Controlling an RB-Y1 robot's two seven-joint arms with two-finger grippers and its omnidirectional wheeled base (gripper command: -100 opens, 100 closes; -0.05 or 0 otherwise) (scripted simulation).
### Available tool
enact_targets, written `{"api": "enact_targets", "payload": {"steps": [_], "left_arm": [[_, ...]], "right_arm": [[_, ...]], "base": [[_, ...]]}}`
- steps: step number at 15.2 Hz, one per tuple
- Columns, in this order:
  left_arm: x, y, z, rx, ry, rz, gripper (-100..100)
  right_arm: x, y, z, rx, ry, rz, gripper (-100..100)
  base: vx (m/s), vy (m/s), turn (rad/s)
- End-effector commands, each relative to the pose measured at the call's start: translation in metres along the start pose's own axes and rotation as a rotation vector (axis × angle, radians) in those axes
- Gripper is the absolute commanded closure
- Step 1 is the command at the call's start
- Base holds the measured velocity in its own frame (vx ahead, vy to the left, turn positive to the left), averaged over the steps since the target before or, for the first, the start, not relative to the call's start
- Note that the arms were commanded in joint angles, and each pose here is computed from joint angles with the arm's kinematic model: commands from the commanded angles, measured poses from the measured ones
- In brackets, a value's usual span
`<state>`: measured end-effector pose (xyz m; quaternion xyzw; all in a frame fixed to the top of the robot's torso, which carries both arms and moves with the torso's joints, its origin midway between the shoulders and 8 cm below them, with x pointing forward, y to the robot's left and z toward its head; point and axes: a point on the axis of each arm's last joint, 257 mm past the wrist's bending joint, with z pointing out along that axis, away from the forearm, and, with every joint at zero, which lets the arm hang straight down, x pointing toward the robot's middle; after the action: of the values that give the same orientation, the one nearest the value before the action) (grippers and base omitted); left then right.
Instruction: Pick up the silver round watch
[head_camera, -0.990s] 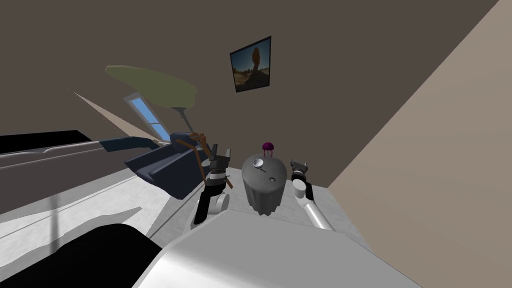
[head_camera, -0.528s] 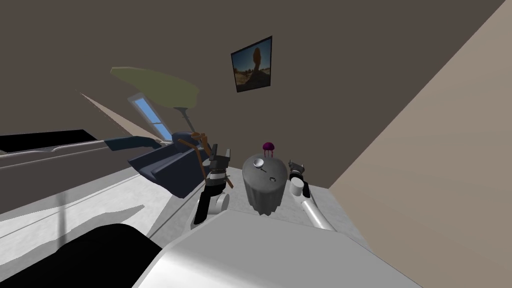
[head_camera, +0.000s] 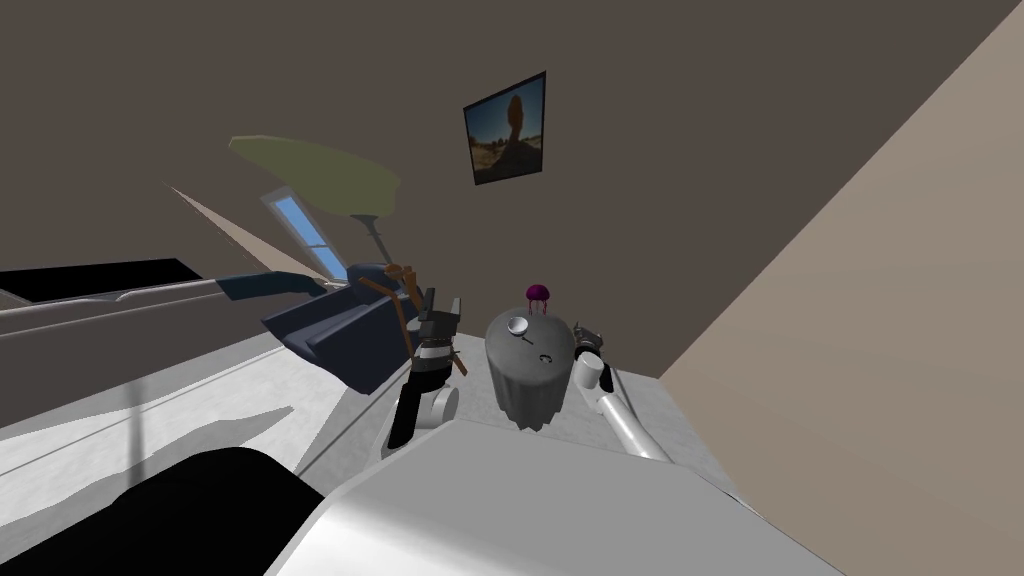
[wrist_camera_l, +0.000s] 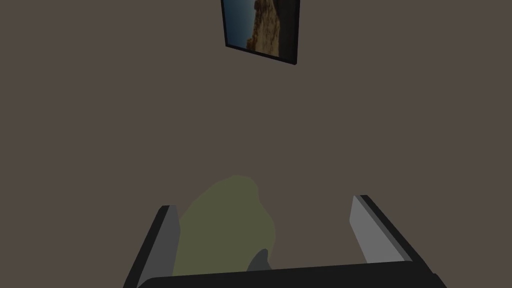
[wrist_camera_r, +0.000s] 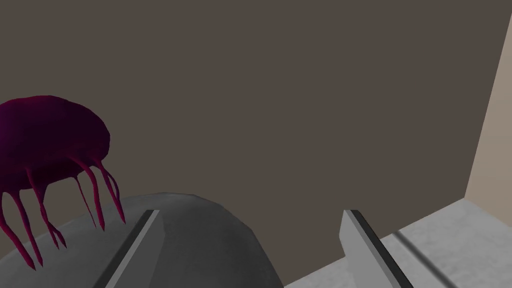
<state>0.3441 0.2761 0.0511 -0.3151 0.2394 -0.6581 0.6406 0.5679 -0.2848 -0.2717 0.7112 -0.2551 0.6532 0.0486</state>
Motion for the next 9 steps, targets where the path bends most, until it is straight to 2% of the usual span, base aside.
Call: {"api": "enact_targets", "payload": {"steps": [1,2,6,8,9], "left_arm": [[0.000,0.000,0.000,0.000,0.000,0.000,0],[0.000,0.000,0.000,0.000,0.000,0.000,0],[0.000,0.000,0.000,0.000,0.000,0.000,0],[0.000,0.000,0.000,0.000,0.000,0.000,0],[0.000,0.000,0.000,0.000,0.000,0.000,0]], "right_arm": [[-0.005,0.001,0.001,-0.006,-0.022,0.026,-100],[-0.011,-0.009,0.006,-0.005,-0.042,0.030,-100],[-0.029,-0.003,0.006,-0.025,-0.101,0.087,-100],[-0.036,-0.012,0.010,-0.028,-0.125,0.097,-100],[-0.043,-0.008,0.010,-0.039,-0.144,0.103,-100]], "base": [[0.000,0.000,0.000],[-0.004,-0.002,0.038],[-0.003,-0.003,0.021],[-0.002,-0.002,0.021],[-0.006,-0.007,0.059]]}}
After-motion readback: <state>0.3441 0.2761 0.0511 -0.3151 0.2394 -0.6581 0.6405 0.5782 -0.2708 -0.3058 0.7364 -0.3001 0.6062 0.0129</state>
